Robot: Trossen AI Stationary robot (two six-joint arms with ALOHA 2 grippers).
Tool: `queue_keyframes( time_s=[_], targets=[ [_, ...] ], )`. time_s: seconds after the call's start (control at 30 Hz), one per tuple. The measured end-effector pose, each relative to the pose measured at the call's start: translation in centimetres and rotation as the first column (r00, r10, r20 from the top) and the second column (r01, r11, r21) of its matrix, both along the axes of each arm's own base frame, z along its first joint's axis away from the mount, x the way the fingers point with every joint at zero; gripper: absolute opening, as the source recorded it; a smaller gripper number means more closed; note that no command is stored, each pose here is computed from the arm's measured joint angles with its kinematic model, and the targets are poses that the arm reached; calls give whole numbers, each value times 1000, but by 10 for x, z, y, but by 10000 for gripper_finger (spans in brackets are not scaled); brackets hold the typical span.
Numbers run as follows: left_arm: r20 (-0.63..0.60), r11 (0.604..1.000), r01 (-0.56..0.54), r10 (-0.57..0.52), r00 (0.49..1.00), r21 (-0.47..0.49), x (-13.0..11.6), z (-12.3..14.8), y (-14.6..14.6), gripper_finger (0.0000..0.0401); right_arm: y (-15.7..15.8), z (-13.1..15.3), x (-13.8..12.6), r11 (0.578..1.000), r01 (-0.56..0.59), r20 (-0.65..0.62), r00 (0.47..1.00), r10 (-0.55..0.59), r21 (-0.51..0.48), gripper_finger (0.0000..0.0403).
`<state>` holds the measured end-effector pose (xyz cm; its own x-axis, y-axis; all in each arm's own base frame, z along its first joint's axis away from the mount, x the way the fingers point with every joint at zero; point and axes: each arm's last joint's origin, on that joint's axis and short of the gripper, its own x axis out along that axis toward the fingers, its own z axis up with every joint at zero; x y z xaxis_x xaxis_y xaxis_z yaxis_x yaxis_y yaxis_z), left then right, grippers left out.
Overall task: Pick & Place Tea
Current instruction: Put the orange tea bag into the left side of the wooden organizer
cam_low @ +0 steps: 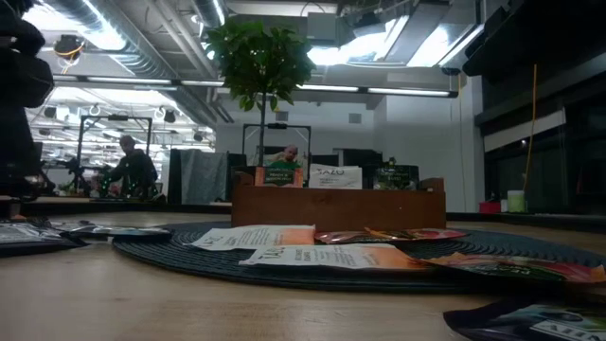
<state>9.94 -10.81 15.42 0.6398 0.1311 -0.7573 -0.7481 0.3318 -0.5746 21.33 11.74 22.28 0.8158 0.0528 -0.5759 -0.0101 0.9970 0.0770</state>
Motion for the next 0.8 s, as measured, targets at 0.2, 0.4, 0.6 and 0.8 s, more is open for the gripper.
queue_keyframes(
  time_s=[0.2,0.4,0.6,0.8],
  targets=[
    [-20,999,-52,52,998,-7,10,-6,1,191,0,0,0,1000,5,0,1000,-5,6,26],
    [-87,997,-65,62,994,-41,15,-13,-2,190,0,0,0,1000,6,-2,1000,-6,9,26],
    [-111,995,-86,80,991,-48,23,-22,-6,190,0,0,0,1000,7,-2,1000,-7,9,26],
    [-133,994,-103,96,986,-41,29,-30,-8,190,0,0,0,1000,7,-3,1000,-7,9,26]
  ],
)
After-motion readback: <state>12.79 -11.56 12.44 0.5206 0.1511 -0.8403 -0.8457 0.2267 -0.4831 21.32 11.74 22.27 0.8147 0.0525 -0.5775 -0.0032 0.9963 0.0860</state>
